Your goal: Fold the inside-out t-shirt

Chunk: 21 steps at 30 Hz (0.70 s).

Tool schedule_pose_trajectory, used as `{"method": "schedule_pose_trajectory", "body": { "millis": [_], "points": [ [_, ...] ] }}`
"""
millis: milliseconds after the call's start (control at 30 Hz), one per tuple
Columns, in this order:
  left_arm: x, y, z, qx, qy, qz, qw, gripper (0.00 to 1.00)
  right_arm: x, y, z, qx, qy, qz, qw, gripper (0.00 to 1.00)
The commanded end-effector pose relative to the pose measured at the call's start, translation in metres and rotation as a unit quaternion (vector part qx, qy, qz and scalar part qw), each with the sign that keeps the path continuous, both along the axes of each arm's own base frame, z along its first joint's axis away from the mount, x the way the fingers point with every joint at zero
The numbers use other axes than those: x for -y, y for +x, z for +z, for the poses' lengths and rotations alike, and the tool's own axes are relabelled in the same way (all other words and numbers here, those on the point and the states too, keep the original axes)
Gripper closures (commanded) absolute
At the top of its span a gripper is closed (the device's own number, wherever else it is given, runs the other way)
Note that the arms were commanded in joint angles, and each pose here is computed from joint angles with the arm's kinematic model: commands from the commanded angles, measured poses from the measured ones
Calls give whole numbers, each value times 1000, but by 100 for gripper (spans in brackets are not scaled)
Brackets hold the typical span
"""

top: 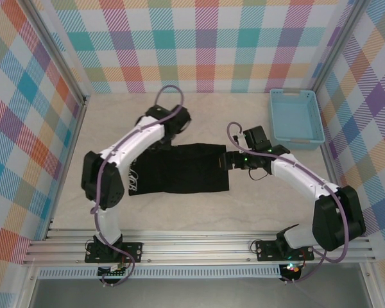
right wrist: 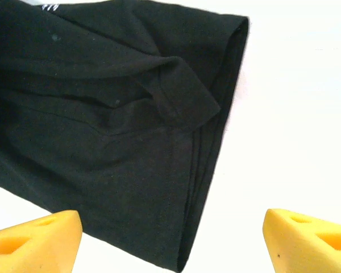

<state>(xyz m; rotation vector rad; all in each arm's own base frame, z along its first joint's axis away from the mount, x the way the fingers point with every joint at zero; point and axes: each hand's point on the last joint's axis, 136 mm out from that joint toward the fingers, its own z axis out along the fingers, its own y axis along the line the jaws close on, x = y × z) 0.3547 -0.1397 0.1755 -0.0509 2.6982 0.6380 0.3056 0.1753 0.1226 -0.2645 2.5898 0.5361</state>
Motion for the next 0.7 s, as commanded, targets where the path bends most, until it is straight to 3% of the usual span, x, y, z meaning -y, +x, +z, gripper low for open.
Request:
{"method": "schedule_pose_trajectory", "body": {
  "millis": [0, 233, 500, 667],
  "points": [
    [32, -3, 8, 13, 19, -13, 1000, 100, 14, -5, 4, -3, 0, -23, 1000, 17],
    [103, -9, 6, -19, 14, -92, 995, 100, 33, -12, 4, -8, -1, -51, 999, 17],
    [138, -23, 6, -51, -72, -112, 990, 100, 44, -15, 0, -14, 1, -78, 997, 17],
    [143, -26, 17, -46, -91, -119, 988, 100, 49, -13, -15, -38, 0, -98, 994, 18]
  ]
}}
